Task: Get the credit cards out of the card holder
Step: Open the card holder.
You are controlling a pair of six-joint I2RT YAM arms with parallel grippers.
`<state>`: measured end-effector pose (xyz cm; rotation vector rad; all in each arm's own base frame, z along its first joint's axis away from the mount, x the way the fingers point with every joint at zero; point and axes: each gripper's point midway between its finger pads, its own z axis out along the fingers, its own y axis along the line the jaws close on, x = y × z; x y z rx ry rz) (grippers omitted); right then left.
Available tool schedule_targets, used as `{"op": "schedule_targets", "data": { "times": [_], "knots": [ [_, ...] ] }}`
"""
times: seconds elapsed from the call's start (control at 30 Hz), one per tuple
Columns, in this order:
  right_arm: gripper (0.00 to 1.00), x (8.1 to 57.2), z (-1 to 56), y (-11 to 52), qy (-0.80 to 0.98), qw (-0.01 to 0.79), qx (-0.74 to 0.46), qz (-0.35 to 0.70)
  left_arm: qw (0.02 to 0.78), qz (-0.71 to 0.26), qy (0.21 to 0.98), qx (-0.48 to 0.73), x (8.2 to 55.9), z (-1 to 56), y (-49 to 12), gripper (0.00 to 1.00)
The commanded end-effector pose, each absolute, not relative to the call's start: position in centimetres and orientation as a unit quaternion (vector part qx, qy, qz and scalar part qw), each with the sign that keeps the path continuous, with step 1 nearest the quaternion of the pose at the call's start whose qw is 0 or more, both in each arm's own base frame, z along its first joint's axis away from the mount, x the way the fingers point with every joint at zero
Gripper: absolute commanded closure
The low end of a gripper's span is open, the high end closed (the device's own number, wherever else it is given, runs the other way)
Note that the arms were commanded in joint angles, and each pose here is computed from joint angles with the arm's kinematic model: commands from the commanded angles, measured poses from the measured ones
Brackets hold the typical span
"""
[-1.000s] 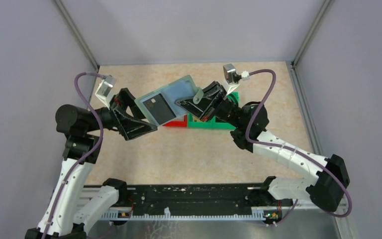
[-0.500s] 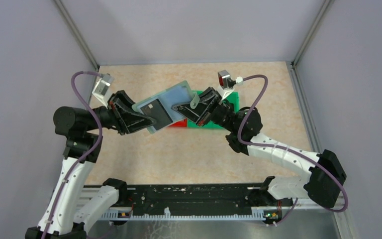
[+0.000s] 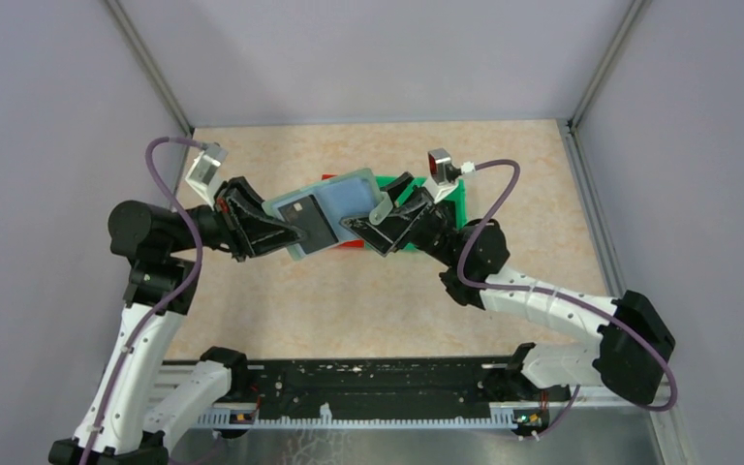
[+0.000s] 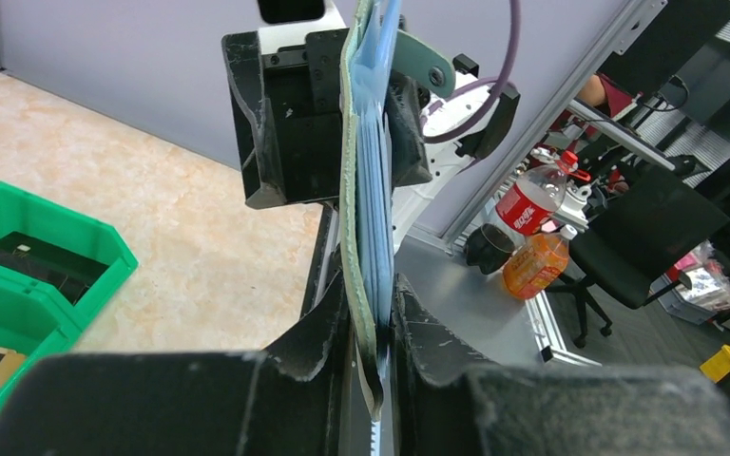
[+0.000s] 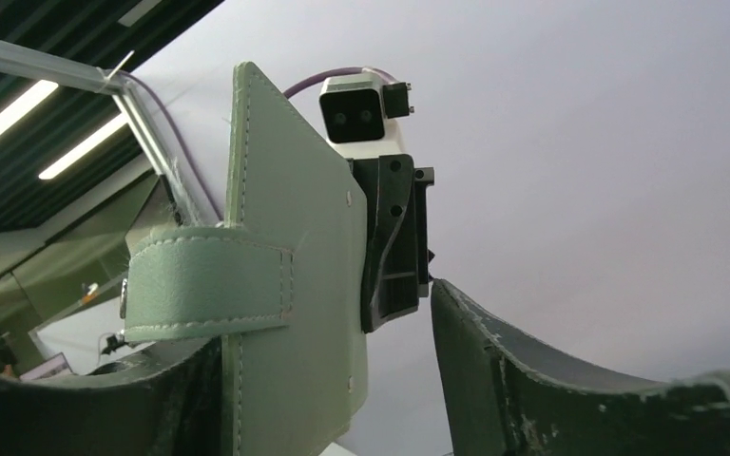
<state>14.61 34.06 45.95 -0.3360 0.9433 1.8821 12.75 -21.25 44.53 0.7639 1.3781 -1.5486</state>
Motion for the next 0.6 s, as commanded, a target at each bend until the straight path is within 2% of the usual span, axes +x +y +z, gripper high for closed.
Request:
{"op": "schedule_targets", "data": {
  "times": [0.0, 0.1, 0.3, 0.37, 0.5, 0.57],
  "knots": [
    [0.38, 13.4, 48.7, 33.2, 0.356, 0.523, -0.157, 0.758, 0.46, -0.614, 0.555, 0.322, 12.6, 45.0, -21.2, 0.95],
    [0.4, 13.9, 48.3, 34.1, 0.374, 0.529, -0.161, 0.744, 0.46, -0.609, 0.56, 0.321, 12.8, 44.9, -21.2, 0.96],
    [0.66, 15.4, 47.2, 33.1, 0.4, 0.544, -0.114, 0.729, 0.456, -0.605, 0.564, 0.328, 12.4, 45.0, -21.1, 1.0],
    [0.67, 15.7, 46.9, 32.5, 0.405, 0.553, -0.103, 0.721, 0.452, -0.604, 0.568, 0.329, 12.4, 44.8, -21.1, 1.0],
    [0.63, 15.9, 46.7, 31.7, 0.407, 0.561, -0.087, 0.715, 0.447, -0.604, 0.571, 0.331, 12.4, 44.7, -21.1, 1.0],
    [0.68, 15.9, 46.8, 31.5, 0.405, 0.562, -0.083, 0.716, 0.446, -0.605, 0.572, 0.329, 12.4, 44.7, -21.1, 1.0]
  ]
}}
